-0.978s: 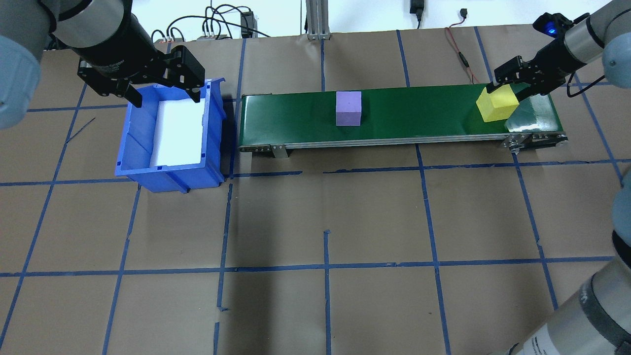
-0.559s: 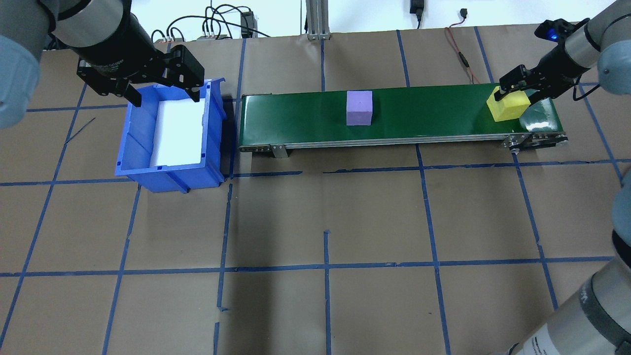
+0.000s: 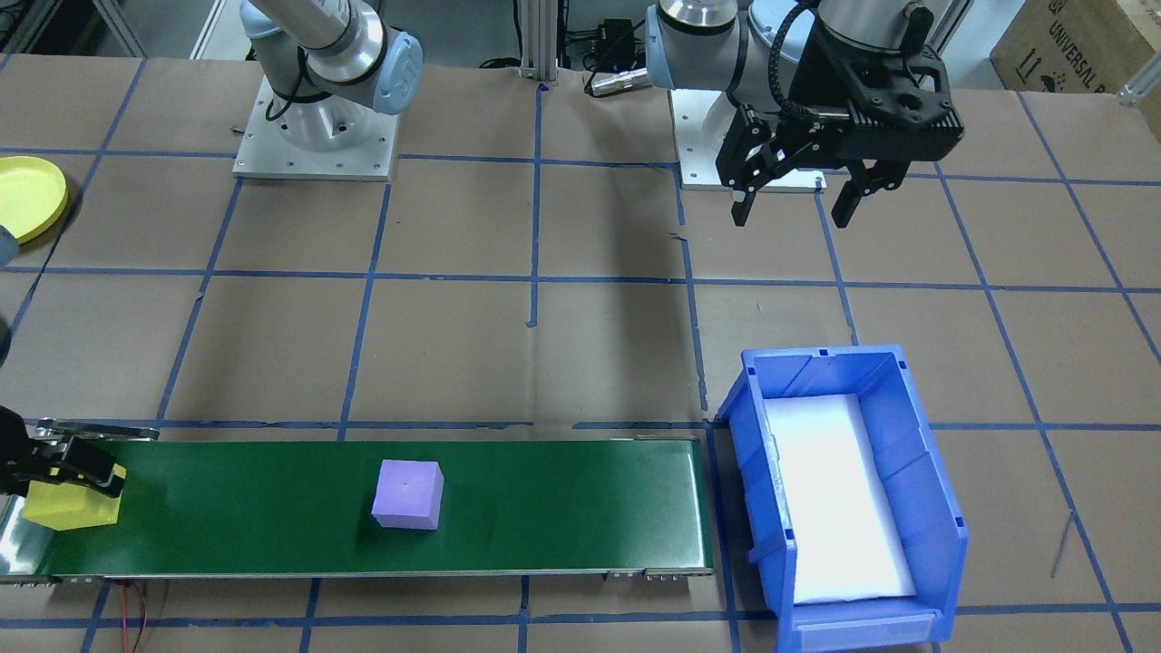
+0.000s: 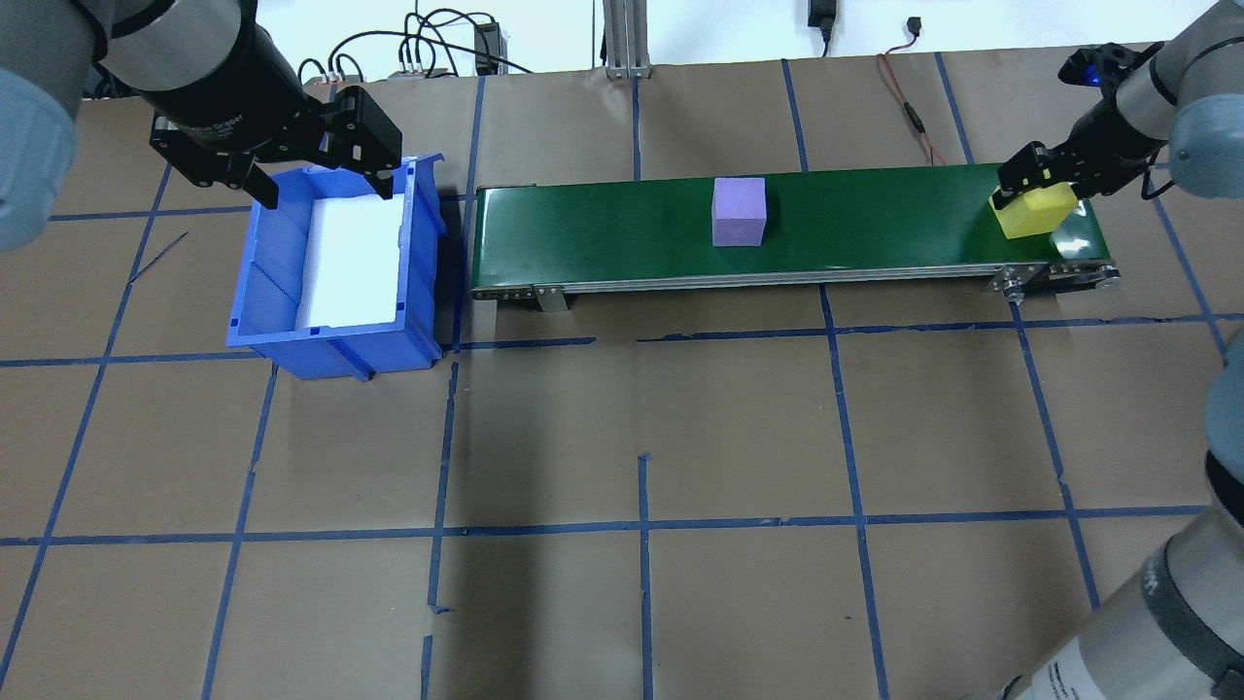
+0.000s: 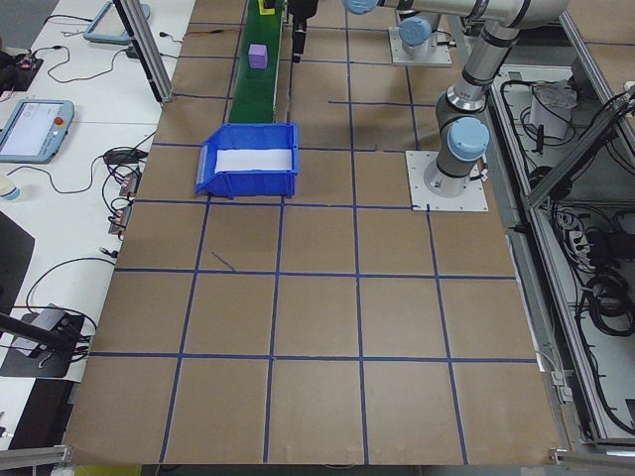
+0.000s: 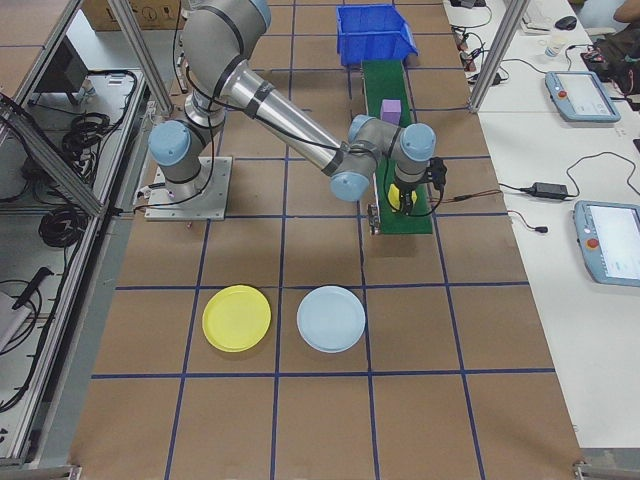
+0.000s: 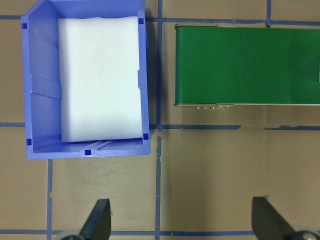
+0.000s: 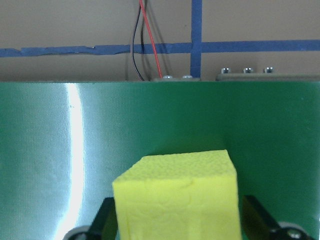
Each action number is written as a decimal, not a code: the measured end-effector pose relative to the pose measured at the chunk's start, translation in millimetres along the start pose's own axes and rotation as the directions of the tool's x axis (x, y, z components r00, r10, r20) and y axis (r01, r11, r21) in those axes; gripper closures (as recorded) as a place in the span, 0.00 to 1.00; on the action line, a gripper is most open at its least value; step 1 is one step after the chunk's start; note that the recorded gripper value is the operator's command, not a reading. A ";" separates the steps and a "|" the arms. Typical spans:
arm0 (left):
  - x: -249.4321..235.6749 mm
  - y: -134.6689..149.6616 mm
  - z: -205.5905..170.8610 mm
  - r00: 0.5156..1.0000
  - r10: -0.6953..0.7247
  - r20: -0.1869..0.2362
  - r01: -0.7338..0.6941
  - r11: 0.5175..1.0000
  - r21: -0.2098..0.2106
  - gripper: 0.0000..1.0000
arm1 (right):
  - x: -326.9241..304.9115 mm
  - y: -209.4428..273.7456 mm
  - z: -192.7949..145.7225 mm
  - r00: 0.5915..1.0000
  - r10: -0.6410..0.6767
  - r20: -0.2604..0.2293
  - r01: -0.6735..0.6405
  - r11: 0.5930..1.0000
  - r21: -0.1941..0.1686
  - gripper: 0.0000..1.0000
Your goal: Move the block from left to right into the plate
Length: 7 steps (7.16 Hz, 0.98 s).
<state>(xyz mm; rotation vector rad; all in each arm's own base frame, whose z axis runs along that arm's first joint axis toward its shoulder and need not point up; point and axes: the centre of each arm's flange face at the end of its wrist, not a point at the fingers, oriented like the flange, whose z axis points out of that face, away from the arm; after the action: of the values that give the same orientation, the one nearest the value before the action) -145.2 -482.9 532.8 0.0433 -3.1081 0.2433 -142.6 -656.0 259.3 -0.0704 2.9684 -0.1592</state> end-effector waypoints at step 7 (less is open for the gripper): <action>0.1 0.3 0.7 1.000 0.001 0.001 -0.001 1.000 -0.001 0.00 | 127.5 70.7 -72.5 0.957 -0.228 -0.178 0.219 0.973 -0.070 0.86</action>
<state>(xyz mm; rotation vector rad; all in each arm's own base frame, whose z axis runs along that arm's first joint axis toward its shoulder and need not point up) -145.3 -482.7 532.1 0.0425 -3.1098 0.2412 -283.1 -585.5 301.7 -0.4220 3.1427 -0.1263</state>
